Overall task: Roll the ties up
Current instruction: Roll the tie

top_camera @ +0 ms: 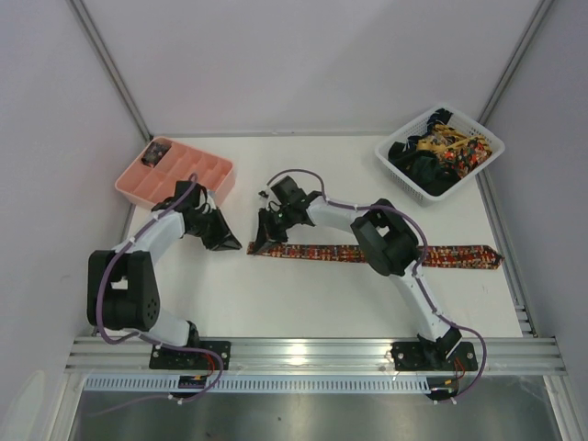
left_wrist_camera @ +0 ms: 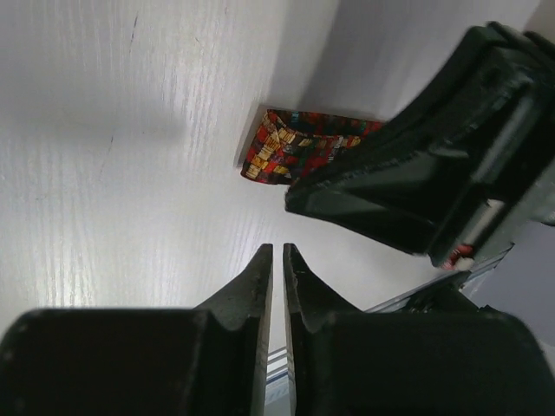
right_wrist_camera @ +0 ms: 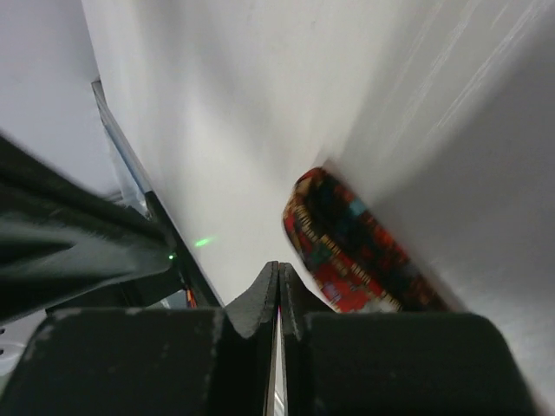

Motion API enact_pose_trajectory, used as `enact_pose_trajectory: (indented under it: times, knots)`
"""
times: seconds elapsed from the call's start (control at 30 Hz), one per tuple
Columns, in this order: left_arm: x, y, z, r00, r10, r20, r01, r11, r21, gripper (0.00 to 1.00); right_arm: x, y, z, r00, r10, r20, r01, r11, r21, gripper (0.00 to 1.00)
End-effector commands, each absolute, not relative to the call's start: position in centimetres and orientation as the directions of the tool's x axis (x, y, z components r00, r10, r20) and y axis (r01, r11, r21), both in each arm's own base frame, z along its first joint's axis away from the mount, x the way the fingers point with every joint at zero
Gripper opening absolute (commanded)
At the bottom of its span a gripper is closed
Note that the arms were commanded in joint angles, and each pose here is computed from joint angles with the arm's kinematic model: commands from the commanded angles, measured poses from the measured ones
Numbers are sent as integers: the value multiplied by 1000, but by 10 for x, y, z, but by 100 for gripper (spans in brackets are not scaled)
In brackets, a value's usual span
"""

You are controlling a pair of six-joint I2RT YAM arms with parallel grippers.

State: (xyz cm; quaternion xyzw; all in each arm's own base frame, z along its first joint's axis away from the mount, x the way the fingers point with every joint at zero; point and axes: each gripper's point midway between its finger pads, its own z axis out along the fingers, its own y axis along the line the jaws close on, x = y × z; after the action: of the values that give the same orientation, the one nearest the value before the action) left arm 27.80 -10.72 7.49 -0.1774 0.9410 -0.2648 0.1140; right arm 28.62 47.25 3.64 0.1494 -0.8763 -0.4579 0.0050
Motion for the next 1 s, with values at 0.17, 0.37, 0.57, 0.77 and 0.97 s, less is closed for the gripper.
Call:
enact_pose_trajectory:
  times: [0.17, 0.37, 0.57, 0.77, 0.97]
  knots:
    - [309, -120, 74, -934, -320, -159, -173, 795, -582, 20, 297, 448, 81, -945, -249, -213, -318, 543, 777, 7]
    - [324, -124, 67, -944, -280, -173, -133, 805, -578, 26, 310, 431, 47, -954, -230, -192, -294, 604, 741, 7]
    - [330, -125, 52, -953, -258, -161, -127, 819, -559, 40, 313, 420, 1, -958, -247, -145, -275, 649, 709, 6]
    - [331, -131, 40, -963, -209, -172, -88, 843, -531, 55, 317, 417, 2, -955, -255, -152, -285, 647, 707, 6]
    - [330, -117, 56, -946, -231, -228, -109, 888, -448, 50, 336, 419, 51, -949, -216, -232, -316, 619, 719, 7]
